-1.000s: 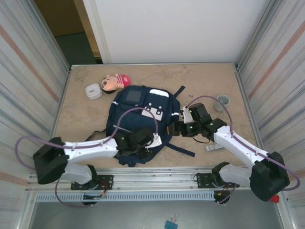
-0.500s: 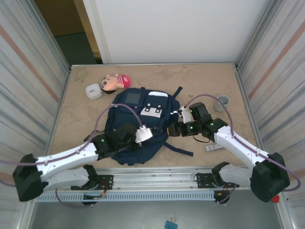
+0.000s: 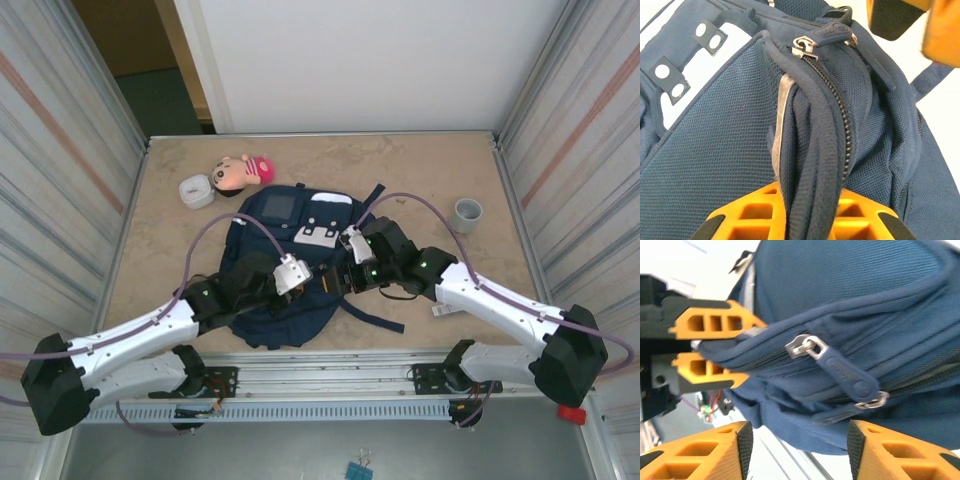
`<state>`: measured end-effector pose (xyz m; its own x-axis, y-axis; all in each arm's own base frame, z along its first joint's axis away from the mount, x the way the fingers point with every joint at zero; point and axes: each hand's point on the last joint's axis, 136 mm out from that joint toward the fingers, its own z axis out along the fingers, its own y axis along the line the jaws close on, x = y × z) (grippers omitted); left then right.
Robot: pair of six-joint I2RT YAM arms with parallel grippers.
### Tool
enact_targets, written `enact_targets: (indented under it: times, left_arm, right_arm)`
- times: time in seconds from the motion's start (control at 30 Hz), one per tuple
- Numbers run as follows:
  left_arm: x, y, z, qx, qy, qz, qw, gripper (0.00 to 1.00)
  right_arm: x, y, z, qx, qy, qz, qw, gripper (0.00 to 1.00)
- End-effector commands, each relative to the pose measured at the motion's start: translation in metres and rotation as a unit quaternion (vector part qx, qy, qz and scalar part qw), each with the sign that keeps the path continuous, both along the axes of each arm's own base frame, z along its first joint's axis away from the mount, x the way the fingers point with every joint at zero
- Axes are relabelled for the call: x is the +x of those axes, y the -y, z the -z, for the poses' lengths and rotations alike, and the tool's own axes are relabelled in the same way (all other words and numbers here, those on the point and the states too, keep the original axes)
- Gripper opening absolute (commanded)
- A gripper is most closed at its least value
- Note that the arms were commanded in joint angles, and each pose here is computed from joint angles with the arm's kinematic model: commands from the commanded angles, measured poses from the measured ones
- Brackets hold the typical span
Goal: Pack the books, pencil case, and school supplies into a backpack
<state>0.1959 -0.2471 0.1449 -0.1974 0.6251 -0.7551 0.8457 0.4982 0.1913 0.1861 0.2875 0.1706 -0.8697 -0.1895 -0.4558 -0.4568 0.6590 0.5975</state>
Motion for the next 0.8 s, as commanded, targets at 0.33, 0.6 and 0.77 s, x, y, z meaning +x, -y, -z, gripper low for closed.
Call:
enact_targets:
  times: [0.33,0.6,0.77]
  left_arm:
    - [0.015,0.007,-0.059,-0.114,0.023,-0.024,0.993,0.0]
    - [0.01,0.012,-0.059,-0.113,0.014,-0.005,0.994,0.0]
    - [0.007,0.011,-0.053,-0.088,0.008,0.008,0.996,0.0]
  right_arm:
    - [0.012,0.001,0.03,-0.053,-0.021,0.025,0.998,0.29]
    - [0.038,0.014,0.026,-0.076,0.014,0.058,0.995,0.13]
    - [0.064,0.051,0.029,-0.12,0.02,0.122,0.985,0.0]
